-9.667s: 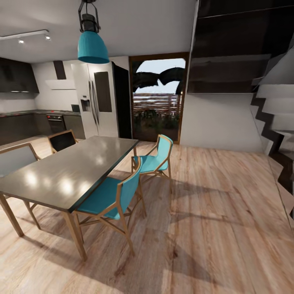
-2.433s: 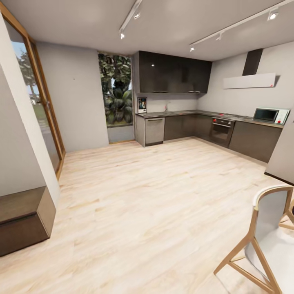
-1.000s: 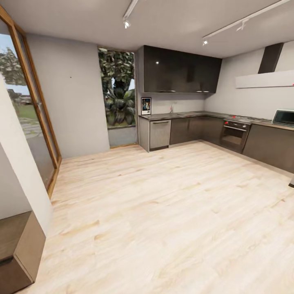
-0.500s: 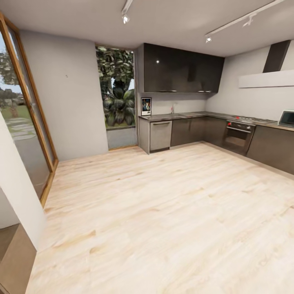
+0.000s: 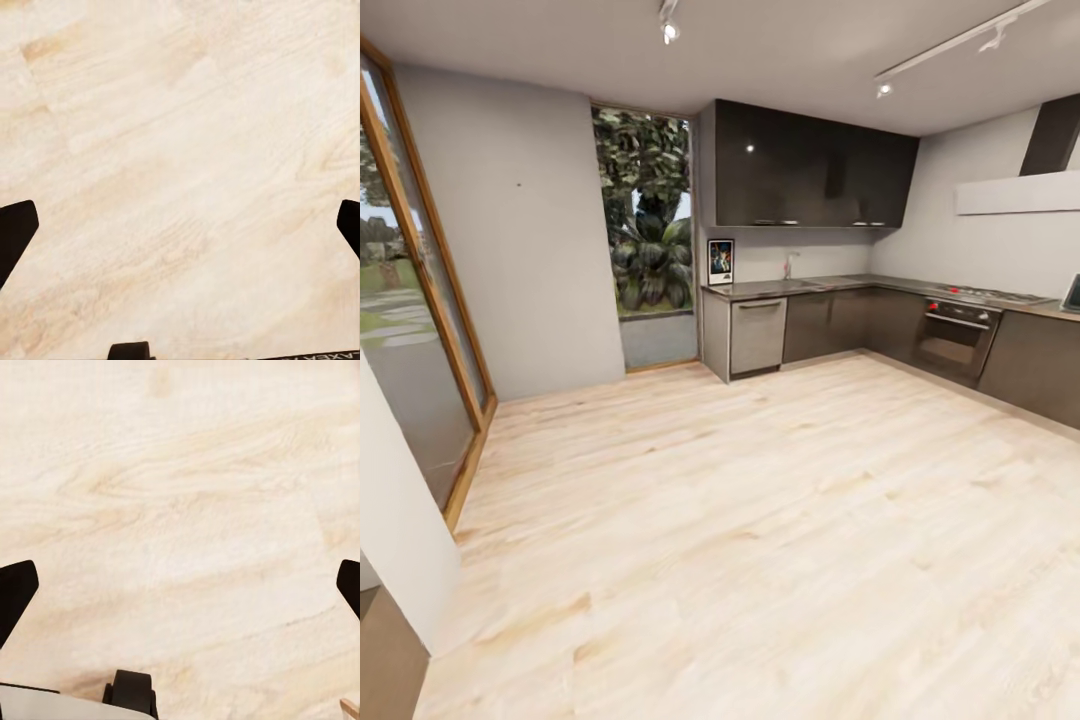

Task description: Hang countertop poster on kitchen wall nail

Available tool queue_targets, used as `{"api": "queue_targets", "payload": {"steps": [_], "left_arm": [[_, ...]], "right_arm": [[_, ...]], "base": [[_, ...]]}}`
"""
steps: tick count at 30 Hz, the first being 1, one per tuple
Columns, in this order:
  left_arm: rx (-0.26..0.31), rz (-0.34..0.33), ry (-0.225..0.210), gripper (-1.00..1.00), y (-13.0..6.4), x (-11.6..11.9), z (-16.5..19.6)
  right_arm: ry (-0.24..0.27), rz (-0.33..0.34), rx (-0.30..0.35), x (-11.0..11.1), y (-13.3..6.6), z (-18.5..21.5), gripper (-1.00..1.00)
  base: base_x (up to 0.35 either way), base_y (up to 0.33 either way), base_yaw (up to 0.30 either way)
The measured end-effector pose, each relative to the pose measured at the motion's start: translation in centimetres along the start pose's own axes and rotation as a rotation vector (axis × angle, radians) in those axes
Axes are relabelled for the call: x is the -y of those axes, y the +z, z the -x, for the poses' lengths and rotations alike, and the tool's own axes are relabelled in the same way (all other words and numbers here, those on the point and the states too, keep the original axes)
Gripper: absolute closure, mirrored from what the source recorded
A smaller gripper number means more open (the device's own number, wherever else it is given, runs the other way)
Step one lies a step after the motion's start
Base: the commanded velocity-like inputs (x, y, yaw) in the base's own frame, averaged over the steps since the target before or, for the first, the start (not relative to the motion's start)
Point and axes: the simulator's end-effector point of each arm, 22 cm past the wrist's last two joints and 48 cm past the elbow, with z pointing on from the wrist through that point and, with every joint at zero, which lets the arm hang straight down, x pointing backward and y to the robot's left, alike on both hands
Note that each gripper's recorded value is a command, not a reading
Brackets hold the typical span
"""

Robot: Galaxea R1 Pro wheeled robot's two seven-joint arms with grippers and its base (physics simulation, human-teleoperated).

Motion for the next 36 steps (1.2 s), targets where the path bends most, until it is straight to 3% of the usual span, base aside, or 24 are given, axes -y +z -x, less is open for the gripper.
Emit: {"api": "queue_targets", "payload": {"steps": [36], "left_arm": [[0.001,0.0,0.0,-1.0,0.0,0.0,0.02]], "right_arm": [[-0.001,0.0,0.0,-0.01,0.0,0.0,-1.0]], "base": [[0.336,0.097,0.0]]}}
